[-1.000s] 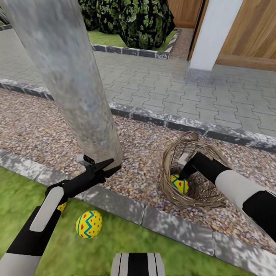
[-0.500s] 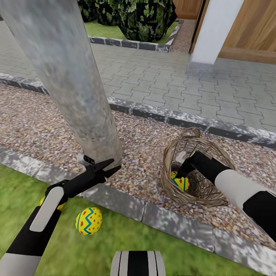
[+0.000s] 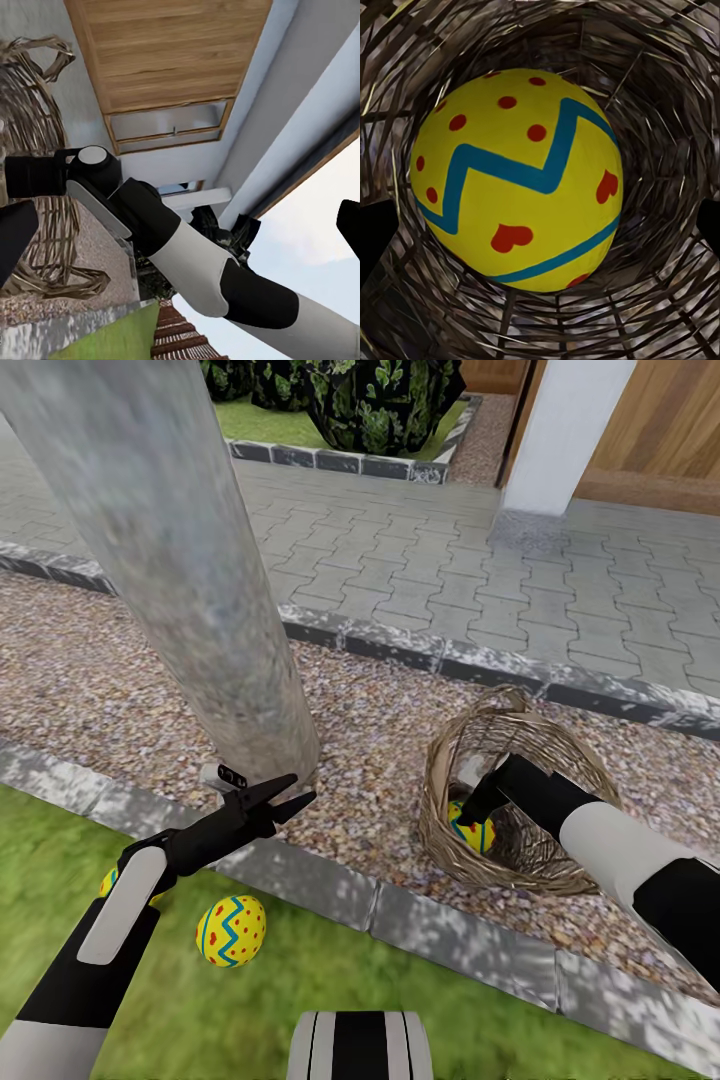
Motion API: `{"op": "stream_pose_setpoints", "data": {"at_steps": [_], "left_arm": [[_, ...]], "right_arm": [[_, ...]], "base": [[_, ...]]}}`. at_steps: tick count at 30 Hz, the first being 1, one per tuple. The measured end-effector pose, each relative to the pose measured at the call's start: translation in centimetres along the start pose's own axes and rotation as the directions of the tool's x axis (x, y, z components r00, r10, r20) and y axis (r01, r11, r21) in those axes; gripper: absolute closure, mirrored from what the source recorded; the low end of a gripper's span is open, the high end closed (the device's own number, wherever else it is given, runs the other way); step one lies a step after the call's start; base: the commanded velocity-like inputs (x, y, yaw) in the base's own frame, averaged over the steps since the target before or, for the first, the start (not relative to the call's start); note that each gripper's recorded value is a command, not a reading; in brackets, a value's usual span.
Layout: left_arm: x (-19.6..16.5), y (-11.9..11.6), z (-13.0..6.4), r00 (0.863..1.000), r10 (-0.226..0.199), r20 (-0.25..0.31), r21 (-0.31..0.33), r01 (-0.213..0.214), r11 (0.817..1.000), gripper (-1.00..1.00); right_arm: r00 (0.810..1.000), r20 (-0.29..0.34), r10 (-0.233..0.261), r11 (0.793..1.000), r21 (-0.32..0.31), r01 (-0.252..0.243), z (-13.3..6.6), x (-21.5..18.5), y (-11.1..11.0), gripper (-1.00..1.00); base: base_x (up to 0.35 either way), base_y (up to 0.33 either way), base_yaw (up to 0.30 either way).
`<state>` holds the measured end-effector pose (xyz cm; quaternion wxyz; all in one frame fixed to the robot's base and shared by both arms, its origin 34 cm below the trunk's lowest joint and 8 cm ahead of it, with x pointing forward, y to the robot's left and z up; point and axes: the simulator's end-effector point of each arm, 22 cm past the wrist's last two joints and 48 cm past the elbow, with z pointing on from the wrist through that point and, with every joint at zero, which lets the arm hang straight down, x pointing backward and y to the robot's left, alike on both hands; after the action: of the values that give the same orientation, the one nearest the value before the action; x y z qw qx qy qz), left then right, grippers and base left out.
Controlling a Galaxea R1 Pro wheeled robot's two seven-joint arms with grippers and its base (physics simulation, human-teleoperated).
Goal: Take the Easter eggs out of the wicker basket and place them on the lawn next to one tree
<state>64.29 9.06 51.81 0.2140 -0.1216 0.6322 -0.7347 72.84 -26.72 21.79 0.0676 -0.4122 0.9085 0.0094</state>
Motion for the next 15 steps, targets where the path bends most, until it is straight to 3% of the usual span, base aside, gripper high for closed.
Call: {"op": "stream_pose_setpoints", "data": {"at_steps": [15], "left_arm": [[-0.2, 1.2, -0.3, 0.999, -0.047, 0.017, 0.016, 0.047, 0.999, -1.00]], "right_arm": [[1.000, -0.020, 0.005, 1.000, -0.023, -0.005, 2.0, 0.9, 0.7, -1.00]], "base": [[0.000, 0.000, 0.000]]}}
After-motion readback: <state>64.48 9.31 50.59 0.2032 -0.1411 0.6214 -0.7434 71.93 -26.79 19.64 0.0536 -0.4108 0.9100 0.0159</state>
